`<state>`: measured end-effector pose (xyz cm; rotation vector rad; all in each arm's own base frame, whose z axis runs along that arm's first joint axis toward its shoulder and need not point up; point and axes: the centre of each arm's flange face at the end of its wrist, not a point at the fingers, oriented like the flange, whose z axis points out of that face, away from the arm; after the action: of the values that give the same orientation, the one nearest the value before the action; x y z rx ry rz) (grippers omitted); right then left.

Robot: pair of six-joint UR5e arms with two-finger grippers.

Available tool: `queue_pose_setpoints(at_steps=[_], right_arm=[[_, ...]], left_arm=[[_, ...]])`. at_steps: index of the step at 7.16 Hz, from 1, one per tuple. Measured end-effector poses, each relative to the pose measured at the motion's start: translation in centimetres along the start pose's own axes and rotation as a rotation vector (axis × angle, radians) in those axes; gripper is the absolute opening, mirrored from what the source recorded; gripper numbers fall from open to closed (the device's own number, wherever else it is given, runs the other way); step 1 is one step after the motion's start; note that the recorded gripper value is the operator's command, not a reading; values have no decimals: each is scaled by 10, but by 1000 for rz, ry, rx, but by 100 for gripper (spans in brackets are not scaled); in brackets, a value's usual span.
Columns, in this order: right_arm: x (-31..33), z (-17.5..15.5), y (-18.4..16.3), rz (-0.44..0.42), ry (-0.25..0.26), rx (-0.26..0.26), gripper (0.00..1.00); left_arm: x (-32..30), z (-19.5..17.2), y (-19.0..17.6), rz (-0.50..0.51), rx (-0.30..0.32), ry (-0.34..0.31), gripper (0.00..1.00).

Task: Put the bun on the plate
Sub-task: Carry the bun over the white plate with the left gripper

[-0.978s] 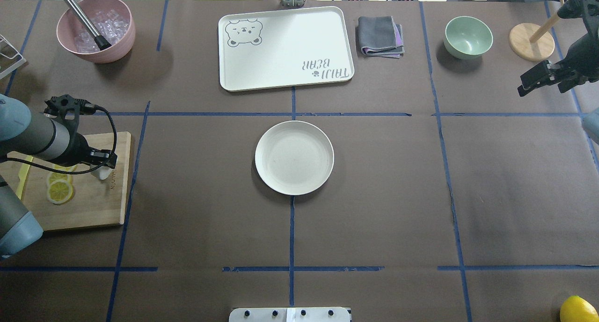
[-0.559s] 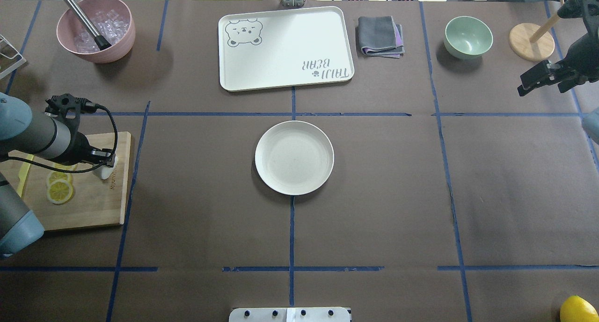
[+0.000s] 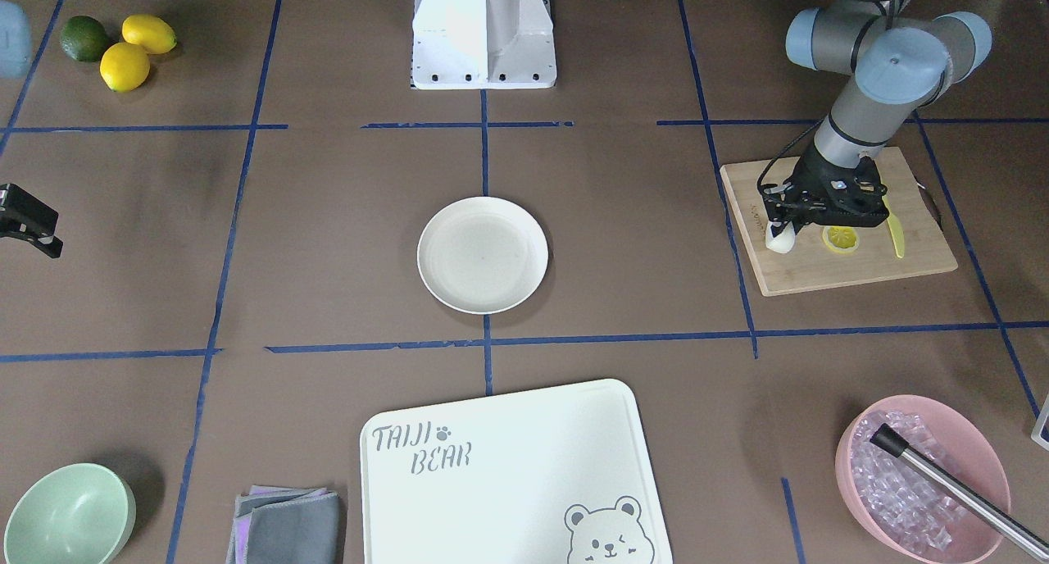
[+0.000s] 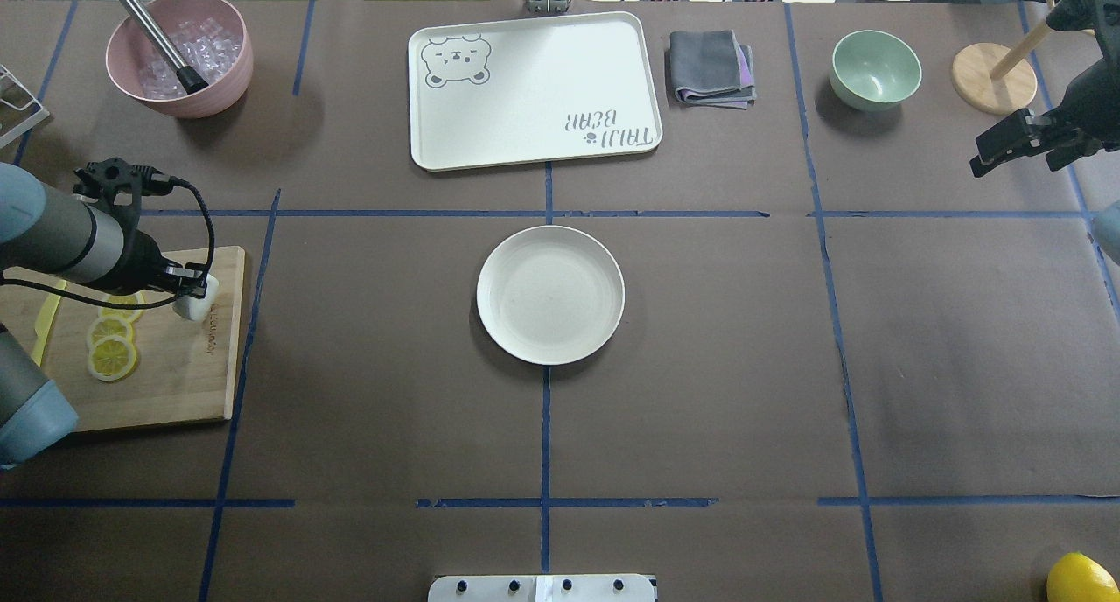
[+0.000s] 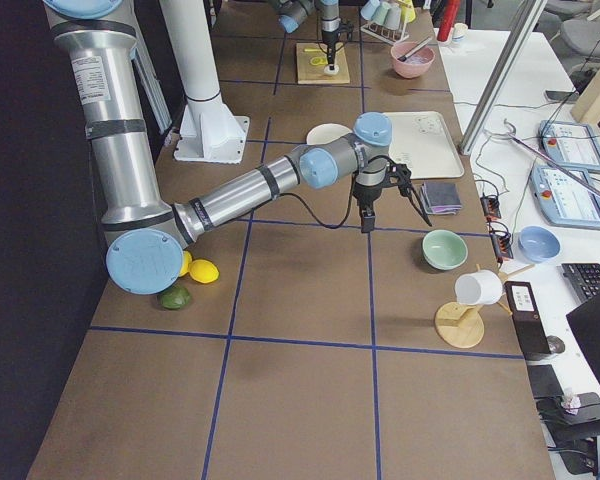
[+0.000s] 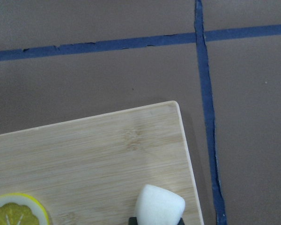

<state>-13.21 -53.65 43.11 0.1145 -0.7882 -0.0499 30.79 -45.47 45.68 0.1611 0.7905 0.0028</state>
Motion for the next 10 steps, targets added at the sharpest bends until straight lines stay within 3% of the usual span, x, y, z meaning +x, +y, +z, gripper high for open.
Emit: queue_pose_setpoints(at_steps=[3,5,7,10], right_arm=[[10,-5,0,14,3,8,100],[29,-6,6,24,11,9,100],[63,-8,13,-14,30,8,100],[156,-11,19,-65,39,-11,100]], left_arm=[[87,-62,-46,-92,-16,-45,30],[172,-84,-52,-193,-39,-24,30],[278,-79,-33,-277,-65,1,30],[412,-40,-32,-354,-31,-59,31]])
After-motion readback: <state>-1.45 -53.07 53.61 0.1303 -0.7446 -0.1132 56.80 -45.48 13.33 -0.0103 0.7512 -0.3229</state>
